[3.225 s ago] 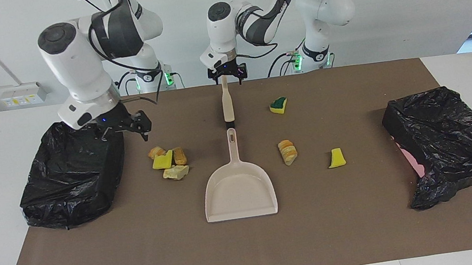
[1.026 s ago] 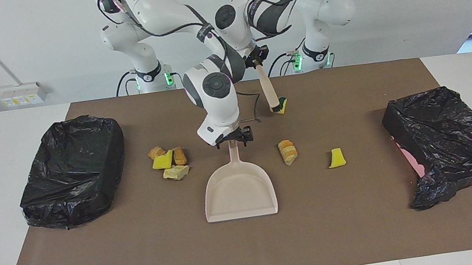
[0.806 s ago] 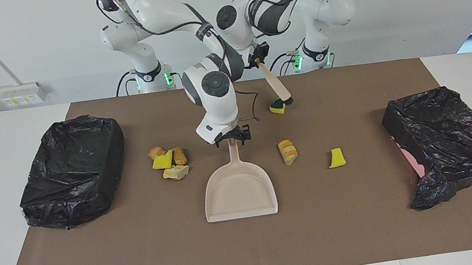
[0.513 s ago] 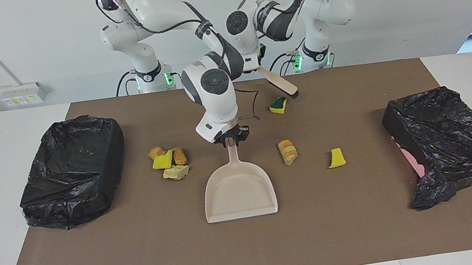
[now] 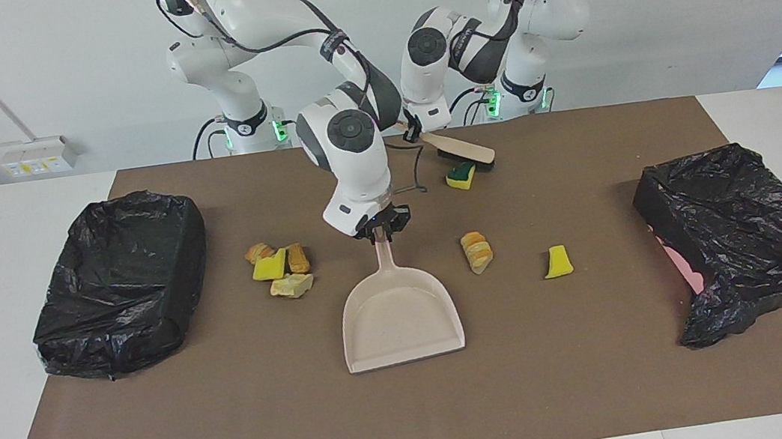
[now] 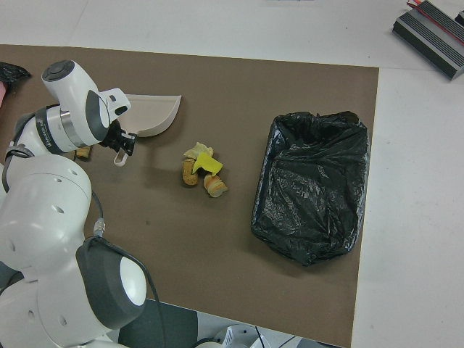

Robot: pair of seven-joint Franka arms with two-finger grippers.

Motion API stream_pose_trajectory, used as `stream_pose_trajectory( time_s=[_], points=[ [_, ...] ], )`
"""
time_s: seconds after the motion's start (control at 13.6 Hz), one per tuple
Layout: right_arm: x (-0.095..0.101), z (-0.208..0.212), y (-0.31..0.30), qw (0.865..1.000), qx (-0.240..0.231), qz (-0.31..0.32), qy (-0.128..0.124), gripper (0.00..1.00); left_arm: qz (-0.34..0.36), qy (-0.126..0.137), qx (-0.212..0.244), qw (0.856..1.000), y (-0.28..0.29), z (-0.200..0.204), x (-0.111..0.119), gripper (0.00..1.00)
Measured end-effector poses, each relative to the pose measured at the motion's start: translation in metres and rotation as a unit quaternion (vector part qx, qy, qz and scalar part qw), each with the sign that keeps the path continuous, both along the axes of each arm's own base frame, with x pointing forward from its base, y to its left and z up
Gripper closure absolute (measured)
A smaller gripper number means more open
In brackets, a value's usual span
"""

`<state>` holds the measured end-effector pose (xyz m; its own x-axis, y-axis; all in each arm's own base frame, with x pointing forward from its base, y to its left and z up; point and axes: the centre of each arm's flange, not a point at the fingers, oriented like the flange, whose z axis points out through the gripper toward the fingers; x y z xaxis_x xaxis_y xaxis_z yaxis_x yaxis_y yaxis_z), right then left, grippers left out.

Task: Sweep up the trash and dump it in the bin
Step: 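Lift the dustpan with the right gripper while the left gripper lifts the brush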

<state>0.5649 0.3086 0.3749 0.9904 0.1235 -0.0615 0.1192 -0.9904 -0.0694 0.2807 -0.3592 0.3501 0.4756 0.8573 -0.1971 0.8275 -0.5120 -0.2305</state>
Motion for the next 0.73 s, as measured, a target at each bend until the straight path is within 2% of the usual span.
stream_pose_trajectory(
  time_s=[0.15,0.37,0.59,0.73],
  points=[
    [0.01,0.021,-0.034,0.998,0.006,0.062,-0.008,0.67,0.029,-0.015,-0.014,0.999,0.008,-0.001,0.028,0.74],
    [0.011,0.051,-0.102,0.983,0.014,0.181,-0.005,0.67,0.059,-0.032,-0.034,0.997,0.015,0.003,0.071,0.74],
    [-0.007,0.067,-0.164,0.95,0.027,0.311,0.004,0.67,0.079,-0.049,-0.054,0.994,0.015,0.013,0.117,0.74],
    [-0.023,0.059,-0.175,0.917,0.029,0.397,0.014,0.67,0.063,-0.058,-0.063,0.994,0.017,0.018,0.142,0.74]
  ],
)
